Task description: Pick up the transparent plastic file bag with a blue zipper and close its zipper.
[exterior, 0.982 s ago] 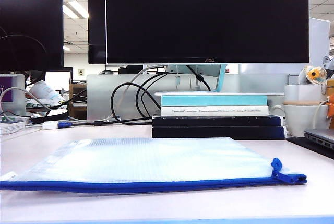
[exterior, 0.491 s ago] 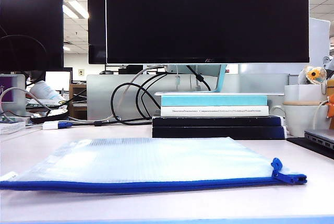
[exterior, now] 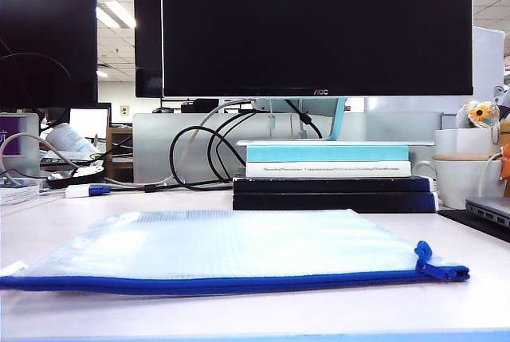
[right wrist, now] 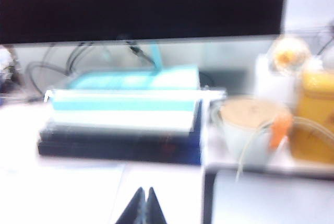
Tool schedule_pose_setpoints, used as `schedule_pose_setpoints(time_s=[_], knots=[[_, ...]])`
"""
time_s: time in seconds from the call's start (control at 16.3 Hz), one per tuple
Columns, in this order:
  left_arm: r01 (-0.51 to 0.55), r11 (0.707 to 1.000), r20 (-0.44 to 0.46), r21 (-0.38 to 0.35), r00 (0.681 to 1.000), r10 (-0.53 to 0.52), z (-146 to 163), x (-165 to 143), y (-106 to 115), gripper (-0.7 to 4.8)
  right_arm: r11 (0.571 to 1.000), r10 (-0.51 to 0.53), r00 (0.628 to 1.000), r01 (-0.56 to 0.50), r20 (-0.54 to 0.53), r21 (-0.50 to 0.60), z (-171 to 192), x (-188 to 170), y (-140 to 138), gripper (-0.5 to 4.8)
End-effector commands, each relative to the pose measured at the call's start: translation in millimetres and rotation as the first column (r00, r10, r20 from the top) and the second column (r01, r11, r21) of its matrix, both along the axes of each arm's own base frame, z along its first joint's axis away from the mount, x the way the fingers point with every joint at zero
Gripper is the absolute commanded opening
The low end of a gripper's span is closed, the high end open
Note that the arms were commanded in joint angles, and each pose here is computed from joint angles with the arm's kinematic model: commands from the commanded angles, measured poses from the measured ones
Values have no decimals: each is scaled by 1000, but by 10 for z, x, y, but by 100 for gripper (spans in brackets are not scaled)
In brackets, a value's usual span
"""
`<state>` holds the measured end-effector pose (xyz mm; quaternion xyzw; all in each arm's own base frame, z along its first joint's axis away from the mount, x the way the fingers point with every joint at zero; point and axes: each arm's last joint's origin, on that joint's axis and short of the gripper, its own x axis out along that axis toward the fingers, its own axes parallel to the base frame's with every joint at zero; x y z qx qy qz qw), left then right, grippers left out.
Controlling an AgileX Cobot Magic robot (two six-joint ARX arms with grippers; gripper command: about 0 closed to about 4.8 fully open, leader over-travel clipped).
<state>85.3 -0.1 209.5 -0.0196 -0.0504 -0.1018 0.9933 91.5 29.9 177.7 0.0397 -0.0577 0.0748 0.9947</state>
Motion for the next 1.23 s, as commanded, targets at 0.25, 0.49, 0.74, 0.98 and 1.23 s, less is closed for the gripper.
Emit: schedule_pose_setpoints(time_s=[0.25,0.49,0.74,0.98,1.23], knots=[[1,1000,12,2,1000,-1,-52,18,2,21,1000,28,996,-27,82,-10,74,31,-192,-2],[-29,1000,-20,-13,999,28,-119,37,13,22,1000,-7,998,8,-68,17,-65,48,-347,-2],[-56,998,-110,-33,993,52,-203,42,21,22,994,-105,979,111,-176,25,-172,50,-380,-1],[-26,998,-133,-62,991,18,-219,42,-5,22,995,-92,975,100,-203,26,-197,48,-376,-1],[-29,998,-133,-61,991,20,-219,42,-4,22,995,-92,975,100,-203,26,-197,48,-376,-1]])
